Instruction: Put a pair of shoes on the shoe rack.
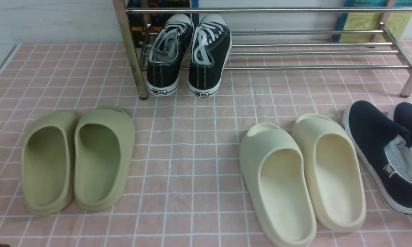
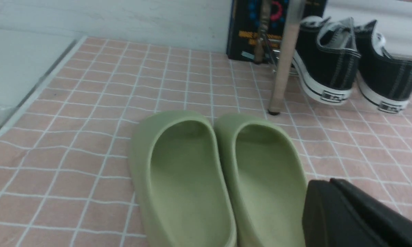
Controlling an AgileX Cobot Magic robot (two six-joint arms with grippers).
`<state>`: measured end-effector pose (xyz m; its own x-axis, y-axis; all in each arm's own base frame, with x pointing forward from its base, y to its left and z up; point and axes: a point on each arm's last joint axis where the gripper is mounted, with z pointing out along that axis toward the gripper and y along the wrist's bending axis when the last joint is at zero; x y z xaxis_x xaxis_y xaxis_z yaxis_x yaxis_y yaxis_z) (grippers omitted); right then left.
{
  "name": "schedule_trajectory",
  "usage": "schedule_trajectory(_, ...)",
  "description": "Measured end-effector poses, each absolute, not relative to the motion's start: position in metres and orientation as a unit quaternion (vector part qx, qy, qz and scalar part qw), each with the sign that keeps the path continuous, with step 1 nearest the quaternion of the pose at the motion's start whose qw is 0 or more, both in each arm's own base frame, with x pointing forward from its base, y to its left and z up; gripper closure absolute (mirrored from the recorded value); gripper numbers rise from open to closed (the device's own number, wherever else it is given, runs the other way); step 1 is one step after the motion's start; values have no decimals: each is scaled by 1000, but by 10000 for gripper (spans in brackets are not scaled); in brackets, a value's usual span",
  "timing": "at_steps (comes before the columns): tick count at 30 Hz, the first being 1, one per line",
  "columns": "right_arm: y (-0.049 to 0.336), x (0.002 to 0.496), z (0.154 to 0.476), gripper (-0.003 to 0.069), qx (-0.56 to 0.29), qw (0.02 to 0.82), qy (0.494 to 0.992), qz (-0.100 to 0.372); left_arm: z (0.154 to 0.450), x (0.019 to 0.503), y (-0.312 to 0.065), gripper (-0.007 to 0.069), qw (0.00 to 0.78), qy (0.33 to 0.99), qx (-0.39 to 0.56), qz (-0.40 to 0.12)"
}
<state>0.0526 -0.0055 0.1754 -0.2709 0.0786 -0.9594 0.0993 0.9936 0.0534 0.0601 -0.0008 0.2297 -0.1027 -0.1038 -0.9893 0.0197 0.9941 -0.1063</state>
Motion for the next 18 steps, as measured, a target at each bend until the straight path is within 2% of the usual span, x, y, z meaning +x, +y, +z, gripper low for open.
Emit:
schedule_trajectory(5,-6,53,175,419,56,601,797,-9,198,56,4,614,682,730,-40,3)
schedule_trajectory(8,-5,53,175,419,56,601,797,-9,189,56,5,613,671,741,-30,19)
schedule_trajectory(18,-6,53,175,419,56,601,797,-9,173,53,2,613,602,799,8,15)
